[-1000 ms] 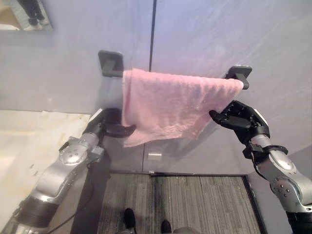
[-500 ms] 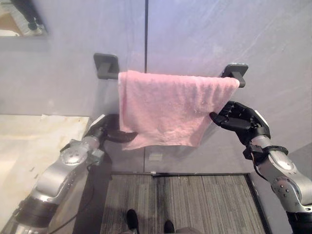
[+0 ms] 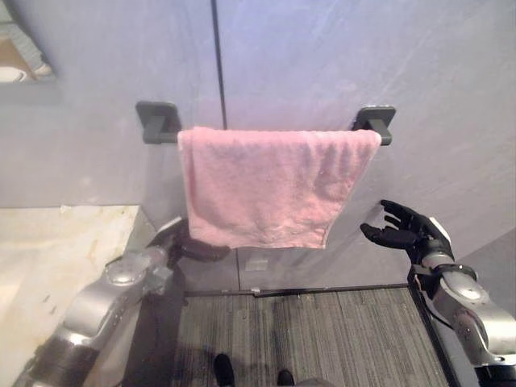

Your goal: Organize the bathroom.

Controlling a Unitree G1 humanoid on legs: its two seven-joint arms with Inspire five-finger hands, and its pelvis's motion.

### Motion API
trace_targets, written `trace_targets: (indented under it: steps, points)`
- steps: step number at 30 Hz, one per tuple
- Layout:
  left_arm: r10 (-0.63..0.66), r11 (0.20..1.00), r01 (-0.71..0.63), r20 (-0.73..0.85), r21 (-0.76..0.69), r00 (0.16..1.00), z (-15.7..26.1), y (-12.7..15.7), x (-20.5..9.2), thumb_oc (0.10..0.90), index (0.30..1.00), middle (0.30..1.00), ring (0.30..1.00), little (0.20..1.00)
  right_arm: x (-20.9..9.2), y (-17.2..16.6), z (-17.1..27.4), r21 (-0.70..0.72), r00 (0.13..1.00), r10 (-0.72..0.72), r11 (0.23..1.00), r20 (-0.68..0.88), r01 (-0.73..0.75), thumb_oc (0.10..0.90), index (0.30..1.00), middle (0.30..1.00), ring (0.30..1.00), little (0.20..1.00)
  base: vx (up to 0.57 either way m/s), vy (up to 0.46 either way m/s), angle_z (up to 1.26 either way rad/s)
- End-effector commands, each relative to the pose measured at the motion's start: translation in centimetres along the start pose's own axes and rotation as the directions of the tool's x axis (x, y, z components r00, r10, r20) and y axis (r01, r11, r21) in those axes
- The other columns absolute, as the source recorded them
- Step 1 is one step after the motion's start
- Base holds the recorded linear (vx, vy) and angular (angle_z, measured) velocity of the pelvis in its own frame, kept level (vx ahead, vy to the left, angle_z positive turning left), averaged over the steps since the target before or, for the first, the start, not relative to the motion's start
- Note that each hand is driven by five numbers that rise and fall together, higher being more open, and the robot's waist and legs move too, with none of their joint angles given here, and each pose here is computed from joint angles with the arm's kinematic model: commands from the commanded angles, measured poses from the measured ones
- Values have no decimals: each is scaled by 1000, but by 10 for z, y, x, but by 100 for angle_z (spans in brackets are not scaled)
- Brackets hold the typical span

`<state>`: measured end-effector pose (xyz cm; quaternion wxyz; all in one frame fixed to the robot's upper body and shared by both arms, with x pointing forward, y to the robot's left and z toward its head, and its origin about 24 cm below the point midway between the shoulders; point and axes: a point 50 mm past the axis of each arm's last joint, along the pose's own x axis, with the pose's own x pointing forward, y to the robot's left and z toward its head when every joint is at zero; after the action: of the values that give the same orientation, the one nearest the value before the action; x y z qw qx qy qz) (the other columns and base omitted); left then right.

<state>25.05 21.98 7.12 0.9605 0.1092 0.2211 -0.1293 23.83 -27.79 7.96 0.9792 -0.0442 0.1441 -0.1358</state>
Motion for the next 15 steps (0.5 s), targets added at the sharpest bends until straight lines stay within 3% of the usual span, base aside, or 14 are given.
trace_targets:
  steps: [1, 6, 13, 15]
  points:
    - [33, 999, -35, 68, 34, 997, 9, 10, 2, 800, 900, 900, 900, 900, 0, -14, 24, -28, 986, -109, 993, 123, 113, 800, 900, 900, 900, 900, -56, -16, -6]
    - [165, 978, -179, 126, 107, 978, -9, 22, -10, 800, 900, 900, 900, 900, -4, -20, -44, 0, 973, -196, 980, -121, 197, 800, 900, 900, 900, 900, -64, -29, -5]
    - [179, 969, -199, 139, 146, 974, -26, 24, -14, 800, 900, 900, 900, 900, -11, -19, -109, -8, 906, -264, 961, -330, 277, 800, 900, 900, 900, 900, -56, -35, 0]
    - [178, 951, -207, 142, 228, 974, -30, 24, -12, 800, 900, 900, 900, 900, -14, -19, -126, -24, 874, -291, 952, -390, 306, 800, 900, 900, 900, 900, -75, -41, 1]
